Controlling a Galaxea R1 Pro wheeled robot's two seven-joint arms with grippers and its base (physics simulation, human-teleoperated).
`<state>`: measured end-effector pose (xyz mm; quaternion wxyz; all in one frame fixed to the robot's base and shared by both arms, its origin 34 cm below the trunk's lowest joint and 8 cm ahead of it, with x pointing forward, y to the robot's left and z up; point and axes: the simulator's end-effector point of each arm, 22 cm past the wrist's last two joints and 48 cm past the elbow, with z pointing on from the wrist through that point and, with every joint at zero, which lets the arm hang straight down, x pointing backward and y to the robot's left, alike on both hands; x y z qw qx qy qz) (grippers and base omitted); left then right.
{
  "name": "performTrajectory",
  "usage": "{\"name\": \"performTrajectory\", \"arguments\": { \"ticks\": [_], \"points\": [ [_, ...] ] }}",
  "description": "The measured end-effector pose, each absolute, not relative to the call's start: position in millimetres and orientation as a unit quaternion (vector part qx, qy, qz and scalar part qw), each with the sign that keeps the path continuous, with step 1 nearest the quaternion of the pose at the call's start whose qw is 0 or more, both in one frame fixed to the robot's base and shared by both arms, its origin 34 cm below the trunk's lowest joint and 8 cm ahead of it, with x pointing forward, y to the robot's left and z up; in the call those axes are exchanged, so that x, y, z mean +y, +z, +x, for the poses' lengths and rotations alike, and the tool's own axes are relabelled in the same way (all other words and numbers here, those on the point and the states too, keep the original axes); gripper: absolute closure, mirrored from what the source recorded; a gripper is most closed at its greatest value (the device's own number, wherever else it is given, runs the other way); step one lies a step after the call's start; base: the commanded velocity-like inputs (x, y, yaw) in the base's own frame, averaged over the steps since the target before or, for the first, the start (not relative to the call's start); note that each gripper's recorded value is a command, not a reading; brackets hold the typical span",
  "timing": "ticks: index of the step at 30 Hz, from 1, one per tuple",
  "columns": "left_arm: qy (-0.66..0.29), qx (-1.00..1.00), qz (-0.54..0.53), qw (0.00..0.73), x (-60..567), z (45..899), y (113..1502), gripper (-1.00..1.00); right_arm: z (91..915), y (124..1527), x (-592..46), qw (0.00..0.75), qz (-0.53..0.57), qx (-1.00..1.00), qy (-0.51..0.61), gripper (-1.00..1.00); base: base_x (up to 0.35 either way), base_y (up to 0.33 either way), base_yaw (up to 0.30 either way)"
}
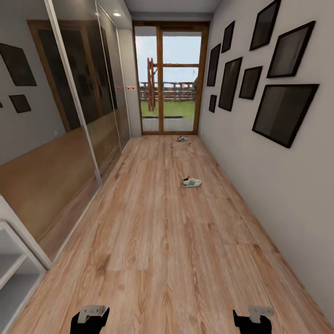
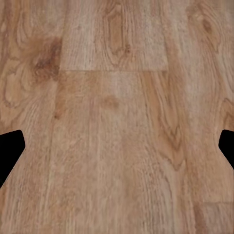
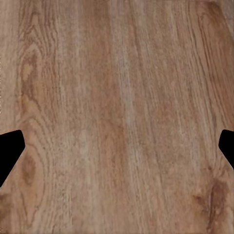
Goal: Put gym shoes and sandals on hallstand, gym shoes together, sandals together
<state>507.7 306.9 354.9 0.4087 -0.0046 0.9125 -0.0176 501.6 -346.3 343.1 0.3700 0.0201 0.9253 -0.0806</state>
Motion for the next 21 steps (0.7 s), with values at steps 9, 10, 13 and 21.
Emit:
{"name": "performTrajectory", "arguments": {
  "ticks": [9,10,13,21],
  "points": [
    [-0.018,0.912,-0.004,0.409,306.9,507.7,354.9,-1.00,501.4,343.0,-346.3,0.370,0.020,0.925,-0.081,-1.00,0.339,0.100,0.000],
    [-0.018,0.912,-0.004,0.409,306.8,507.8,354.9,-1.00,501.5,343.1,-346.3,0.370,0.020,0.925,-0.081,-1.00,0.339,0.102,0.000],
    [-0.018,0.912,-0.004,0.409,306.8,507.8,354.9,-1.00,501.6,343.1,-346.3,0.370,0.020,0.925,-0.081,-1.00,0.339,0.102,0.000],
    [-0.018,0.912,-0.004,0.409,306.8,507.7,354.9,-1.00,501.4,343.0,-346.3,0.370,0.020,0.925,-0.081,-1.00,0.339,0.102,0.000]
  ]
}}
